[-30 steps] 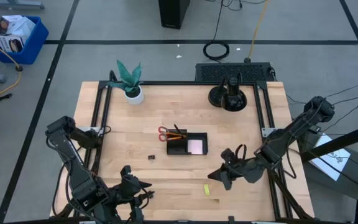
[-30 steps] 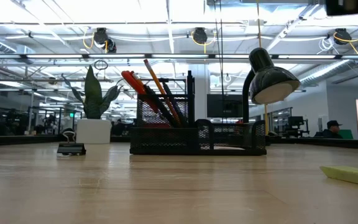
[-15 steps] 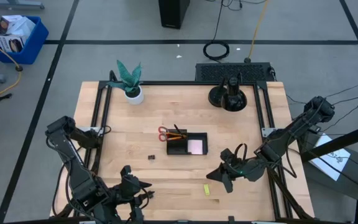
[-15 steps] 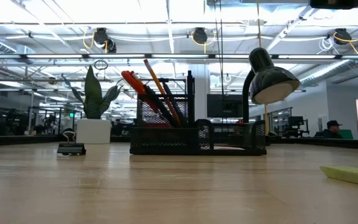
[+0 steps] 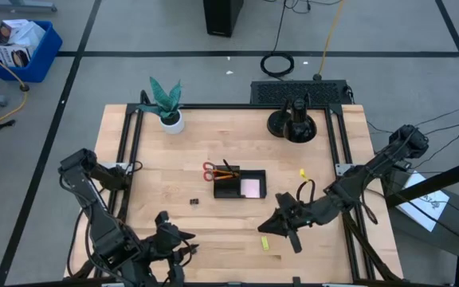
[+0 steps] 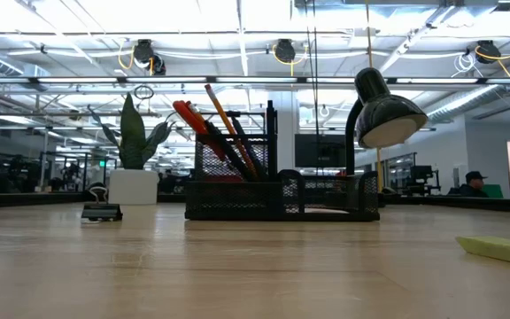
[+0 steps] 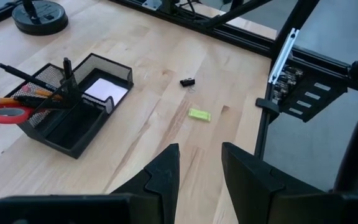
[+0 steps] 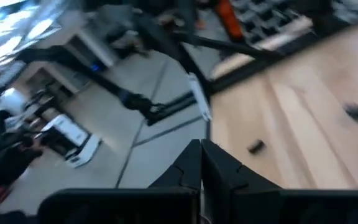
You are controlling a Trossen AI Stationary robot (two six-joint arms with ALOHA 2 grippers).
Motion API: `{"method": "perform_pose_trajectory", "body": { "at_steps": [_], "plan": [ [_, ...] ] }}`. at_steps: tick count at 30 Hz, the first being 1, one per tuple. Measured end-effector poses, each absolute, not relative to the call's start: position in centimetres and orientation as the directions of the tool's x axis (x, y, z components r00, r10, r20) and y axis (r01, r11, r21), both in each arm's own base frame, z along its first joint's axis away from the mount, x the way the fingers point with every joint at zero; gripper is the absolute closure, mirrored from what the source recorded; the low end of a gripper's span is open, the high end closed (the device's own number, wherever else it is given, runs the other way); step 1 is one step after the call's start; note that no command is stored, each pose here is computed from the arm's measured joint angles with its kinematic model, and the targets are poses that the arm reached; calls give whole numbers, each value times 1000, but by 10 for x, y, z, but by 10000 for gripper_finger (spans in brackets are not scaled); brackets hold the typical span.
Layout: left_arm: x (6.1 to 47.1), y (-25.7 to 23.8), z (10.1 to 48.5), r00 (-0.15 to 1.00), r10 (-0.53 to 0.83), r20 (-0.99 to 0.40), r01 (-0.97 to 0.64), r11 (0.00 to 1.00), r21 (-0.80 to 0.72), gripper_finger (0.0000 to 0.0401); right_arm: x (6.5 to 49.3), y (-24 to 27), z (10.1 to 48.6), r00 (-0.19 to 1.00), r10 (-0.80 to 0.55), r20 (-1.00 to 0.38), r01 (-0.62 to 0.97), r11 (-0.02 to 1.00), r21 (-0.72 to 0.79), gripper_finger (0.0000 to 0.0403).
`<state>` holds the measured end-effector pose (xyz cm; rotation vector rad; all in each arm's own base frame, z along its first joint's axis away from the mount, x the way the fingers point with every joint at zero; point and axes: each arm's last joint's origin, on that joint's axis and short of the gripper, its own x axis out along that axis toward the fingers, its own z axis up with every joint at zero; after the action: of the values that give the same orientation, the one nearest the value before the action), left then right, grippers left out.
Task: Pick and place office supplies into organizer
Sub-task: Put the green eraser into the desk organizer
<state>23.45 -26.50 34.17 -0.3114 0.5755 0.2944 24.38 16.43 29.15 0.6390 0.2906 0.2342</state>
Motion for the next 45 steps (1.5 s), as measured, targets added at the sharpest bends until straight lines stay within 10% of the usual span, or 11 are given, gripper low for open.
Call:
{"method": "perform_pose_trajectory", "body": {
  "at_steps": [16, 28, 45],
  "plan": [
    [245, -256, 341, 789, 209, -577, -398, 890, -222, 277, 263, 166, 263, 826, 442, -351, -166, 784, 598, 375],
    [249, -252, 341, 780, 210, -589, -400, 892, -211, 277, 286, 165, 338, 834, 432, -343, -237, 843, 483, 373],
    [248, -252, 341, 775, 205, -597, -381, 906, -183, 277, 319, 190, 295, 351, 463, -814, 240, 795, 556, 373]
  ]
}}
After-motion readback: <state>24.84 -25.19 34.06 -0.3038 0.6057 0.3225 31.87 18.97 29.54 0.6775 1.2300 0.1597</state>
